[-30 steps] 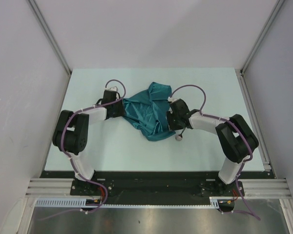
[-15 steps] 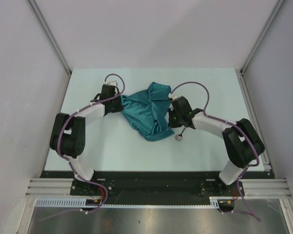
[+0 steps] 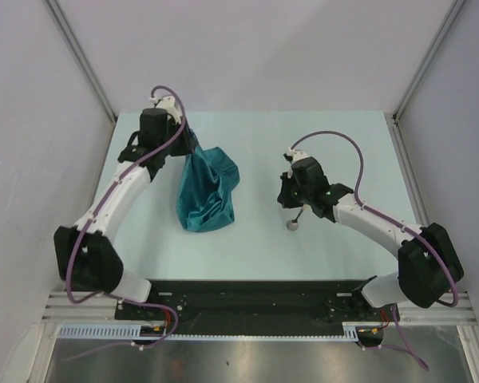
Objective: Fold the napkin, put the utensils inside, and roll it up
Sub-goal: Flatten the napkin out
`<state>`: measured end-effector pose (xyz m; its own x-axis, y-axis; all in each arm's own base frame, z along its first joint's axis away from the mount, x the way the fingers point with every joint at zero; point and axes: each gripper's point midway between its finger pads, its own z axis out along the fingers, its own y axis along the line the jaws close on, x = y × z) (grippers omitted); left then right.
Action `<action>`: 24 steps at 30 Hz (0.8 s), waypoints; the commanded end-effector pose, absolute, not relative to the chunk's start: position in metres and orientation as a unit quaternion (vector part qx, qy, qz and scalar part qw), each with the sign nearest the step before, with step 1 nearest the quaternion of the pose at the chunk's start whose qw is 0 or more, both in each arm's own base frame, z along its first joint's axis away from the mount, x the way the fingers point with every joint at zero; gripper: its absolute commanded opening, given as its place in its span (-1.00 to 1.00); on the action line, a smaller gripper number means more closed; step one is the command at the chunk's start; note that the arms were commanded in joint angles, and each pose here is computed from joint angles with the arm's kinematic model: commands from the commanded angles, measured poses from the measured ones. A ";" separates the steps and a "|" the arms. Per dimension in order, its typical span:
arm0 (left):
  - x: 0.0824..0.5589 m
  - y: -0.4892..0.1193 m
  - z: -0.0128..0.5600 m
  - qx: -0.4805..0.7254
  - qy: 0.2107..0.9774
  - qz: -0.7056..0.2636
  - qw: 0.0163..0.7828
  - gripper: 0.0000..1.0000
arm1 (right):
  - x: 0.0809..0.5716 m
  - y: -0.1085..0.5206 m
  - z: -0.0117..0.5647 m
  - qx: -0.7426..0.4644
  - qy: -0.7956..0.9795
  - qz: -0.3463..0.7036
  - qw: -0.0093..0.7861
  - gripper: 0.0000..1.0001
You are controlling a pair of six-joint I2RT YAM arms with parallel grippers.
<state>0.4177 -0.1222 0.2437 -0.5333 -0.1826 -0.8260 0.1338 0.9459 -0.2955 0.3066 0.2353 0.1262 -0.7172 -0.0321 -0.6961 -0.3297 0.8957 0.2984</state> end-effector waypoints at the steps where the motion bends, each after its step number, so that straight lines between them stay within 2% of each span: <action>1: 0.437 -0.104 0.170 -0.022 0.915 -0.095 0.391 0.12 | 0.304 0.252 0.126 -0.100 0.902 0.221 0.356 -0.89; 2: 0.440 -0.103 0.168 -0.029 0.914 -0.096 0.393 0.56 | 0.300 0.260 0.121 -0.110 0.904 0.221 0.349 -0.80; 4: 0.437 -0.094 0.160 -0.051 0.913 -0.079 0.398 0.64 | 0.298 0.272 0.123 -0.122 0.902 0.227 0.348 -0.56; 5: 0.438 -0.091 0.175 -0.058 0.899 -0.081 0.427 0.74 | 0.293 0.282 0.122 -0.134 0.900 0.231 0.346 -0.43; 6: 0.428 -0.086 0.167 -0.068 0.899 -0.074 0.427 0.79 | 0.292 0.287 0.115 -0.139 0.902 0.229 0.338 -0.25; 8: 0.421 -0.079 0.197 -0.092 0.870 -0.079 0.477 0.88 | 0.293 0.301 0.112 -0.149 0.901 0.235 0.333 -0.16; 10: 0.404 -0.080 0.187 -0.096 0.868 -0.094 0.478 0.88 | 0.289 0.314 0.098 -0.169 0.904 0.235 0.315 -0.04; 14: 0.370 -0.121 0.182 -0.050 0.852 -0.202 0.479 0.76 | 0.298 0.330 0.089 -0.169 0.905 0.235 0.313 0.05; 19: 0.326 -0.180 0.122 0.037 0.884 -0.225 0.407 0.62 | 0.322 0.314 0.090 -0.118 0.910 0.245 0.313 0.14; 21: 0.317 -0.195 0.109 0.063 0.888 -0.233 0.392 0.51 | 0.326 0.304 0.095 -0.107 0.910 0.245 0.317 0.16; 24: 0.301 -0.224 0.090 0.107 0.892 -0.232 0.373 0.44 | 0.327 0.275 0.094 -0.085 0.913 0.236 0.322 0.25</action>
<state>0.3101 -0.1944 0.0966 -0.7133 -0.0495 -0.6991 0.2693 0.9015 -0.3386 0.3152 0.2930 0.0689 -0.8077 -0.0855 -0.5834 -0.3379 0.8780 0.3392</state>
